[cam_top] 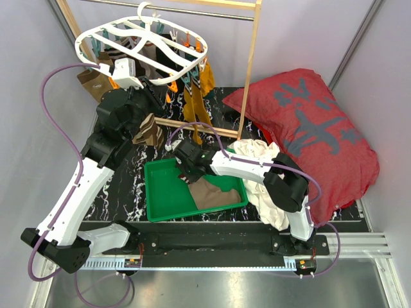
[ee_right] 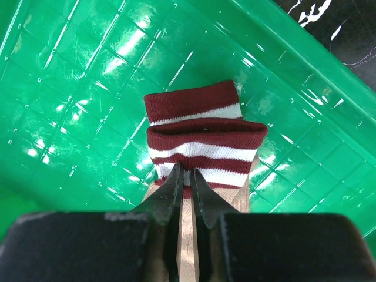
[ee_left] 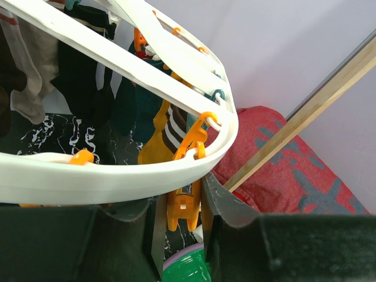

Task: Clip the socks to the hanger
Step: Pick up the sock from the bin.

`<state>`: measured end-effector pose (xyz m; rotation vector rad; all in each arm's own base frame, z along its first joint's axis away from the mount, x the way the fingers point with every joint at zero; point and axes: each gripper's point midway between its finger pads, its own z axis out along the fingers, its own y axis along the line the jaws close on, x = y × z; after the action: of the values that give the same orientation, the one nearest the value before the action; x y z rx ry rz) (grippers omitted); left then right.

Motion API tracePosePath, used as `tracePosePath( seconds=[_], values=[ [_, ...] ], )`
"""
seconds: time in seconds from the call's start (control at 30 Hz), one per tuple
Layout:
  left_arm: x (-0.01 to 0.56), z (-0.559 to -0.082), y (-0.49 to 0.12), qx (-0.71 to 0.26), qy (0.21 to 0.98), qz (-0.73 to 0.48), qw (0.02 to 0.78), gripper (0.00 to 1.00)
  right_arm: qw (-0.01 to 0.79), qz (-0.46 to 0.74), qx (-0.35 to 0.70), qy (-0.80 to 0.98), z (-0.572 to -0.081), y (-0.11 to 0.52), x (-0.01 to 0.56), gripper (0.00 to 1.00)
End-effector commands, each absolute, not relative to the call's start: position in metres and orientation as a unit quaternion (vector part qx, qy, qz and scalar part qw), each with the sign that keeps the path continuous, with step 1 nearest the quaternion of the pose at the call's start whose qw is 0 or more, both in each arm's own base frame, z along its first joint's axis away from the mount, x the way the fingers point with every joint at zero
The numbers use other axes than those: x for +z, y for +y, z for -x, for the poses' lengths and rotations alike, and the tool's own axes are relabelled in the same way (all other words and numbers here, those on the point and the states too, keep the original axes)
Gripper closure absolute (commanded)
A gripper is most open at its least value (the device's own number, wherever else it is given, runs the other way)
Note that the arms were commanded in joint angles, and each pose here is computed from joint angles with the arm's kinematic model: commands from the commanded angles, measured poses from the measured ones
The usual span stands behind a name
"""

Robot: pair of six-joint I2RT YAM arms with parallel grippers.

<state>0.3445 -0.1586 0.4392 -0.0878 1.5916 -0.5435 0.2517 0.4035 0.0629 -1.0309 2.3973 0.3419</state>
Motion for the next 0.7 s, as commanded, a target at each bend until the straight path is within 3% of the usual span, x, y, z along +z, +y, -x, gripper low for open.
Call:
tracePosePath(
  seconds=[0.0, 0.4, 0.53, 0.67],
  values=[
    [0.449, -0.342, -0.158, -0.253, 0.692, 0.039, 0.675, 1.00, 0.288, 0.363, 0.157, 0.872, -0.260, 0.416, 0.092, 0.90],
    [0.453, -0.337, -0.157, -0.258, 0.688, 0.042, 0.677, 1.00, 0.338, 0.338, 0.197, 0.856, -0.263, 0.418, 0.137, 1.00],
    [0.453, -0.337, -0.158, -0.259, 0.689, 0.042, 0.676, 1.00, 0.374, 0.330, 0.232, 0.835, -0.261, 0.418, 0.166, 0.95],
    [0.451, -0.338, -0.158, -0.260, 0.690, 0.043, 0.674, 1.00, 0.378, 0.329, 0.237, 0.832, -0.265, 0.417, 0.155, 0.90]
  ],
)
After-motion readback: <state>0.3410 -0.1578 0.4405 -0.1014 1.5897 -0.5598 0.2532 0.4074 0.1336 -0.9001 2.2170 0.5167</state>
